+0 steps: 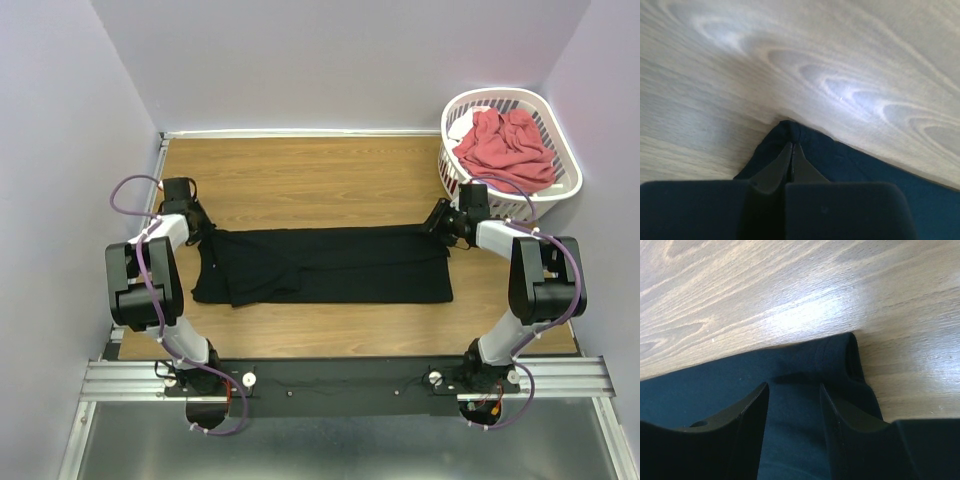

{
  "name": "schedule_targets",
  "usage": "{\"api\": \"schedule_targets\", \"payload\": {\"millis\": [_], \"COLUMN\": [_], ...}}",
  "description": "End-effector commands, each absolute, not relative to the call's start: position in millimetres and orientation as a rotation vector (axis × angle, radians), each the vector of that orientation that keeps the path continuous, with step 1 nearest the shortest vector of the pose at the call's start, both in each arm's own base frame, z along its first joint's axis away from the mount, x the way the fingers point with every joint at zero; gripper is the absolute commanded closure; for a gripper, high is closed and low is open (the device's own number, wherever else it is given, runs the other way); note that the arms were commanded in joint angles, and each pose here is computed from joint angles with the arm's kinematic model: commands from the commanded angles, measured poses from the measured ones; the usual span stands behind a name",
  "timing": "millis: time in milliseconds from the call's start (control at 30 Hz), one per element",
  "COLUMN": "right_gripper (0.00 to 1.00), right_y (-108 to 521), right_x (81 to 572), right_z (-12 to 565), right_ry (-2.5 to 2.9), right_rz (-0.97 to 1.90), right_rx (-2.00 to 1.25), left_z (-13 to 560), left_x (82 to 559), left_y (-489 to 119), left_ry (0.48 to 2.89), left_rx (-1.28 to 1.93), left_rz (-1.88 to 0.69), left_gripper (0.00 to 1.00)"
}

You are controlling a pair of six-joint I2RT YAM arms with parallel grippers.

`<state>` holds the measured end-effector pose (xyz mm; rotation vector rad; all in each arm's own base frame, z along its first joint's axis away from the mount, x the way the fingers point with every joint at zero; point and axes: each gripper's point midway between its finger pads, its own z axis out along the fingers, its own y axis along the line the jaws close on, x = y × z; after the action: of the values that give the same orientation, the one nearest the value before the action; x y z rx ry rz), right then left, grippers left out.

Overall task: Fold and stack the t-shirts
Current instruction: Fold the tshirt

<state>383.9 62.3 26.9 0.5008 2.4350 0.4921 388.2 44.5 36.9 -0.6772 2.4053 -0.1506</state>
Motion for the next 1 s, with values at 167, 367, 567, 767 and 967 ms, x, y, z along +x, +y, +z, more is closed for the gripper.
{"api": "schedule_targets", "payload": {"millis": [167,367,567,767,967], "right_gripper": [0.48,0.47,0.45,0.44,0.46], "right_y": [48,65,106,181,239], "right_x": [357,365,370,353,333], "right_z": [-14,5,53,100,90], "right_ry": [2.553,2.531,2.449,2.385,2.425], "right_rz": [0.376,0.499,0.641,0.809,0.919], "right_rx": [0.586,0.47,0.28,0.075,-0.039], "left_z": [56,55,105,147,126], "left_x": [394,404,397,368,334], "left_y": [86,75,65,44,-2], "left_ry": [2.33,2.331,2.228,2.121,2.19], "left_rx": [-0.739,-0.699,-0.657,-0.631,-0.558], "left_rz": [0.067,-0.022,-0.063,-0.136,-0.286], "left_gripper": [1.0,0.86,0.47,0.44,0.43]}}
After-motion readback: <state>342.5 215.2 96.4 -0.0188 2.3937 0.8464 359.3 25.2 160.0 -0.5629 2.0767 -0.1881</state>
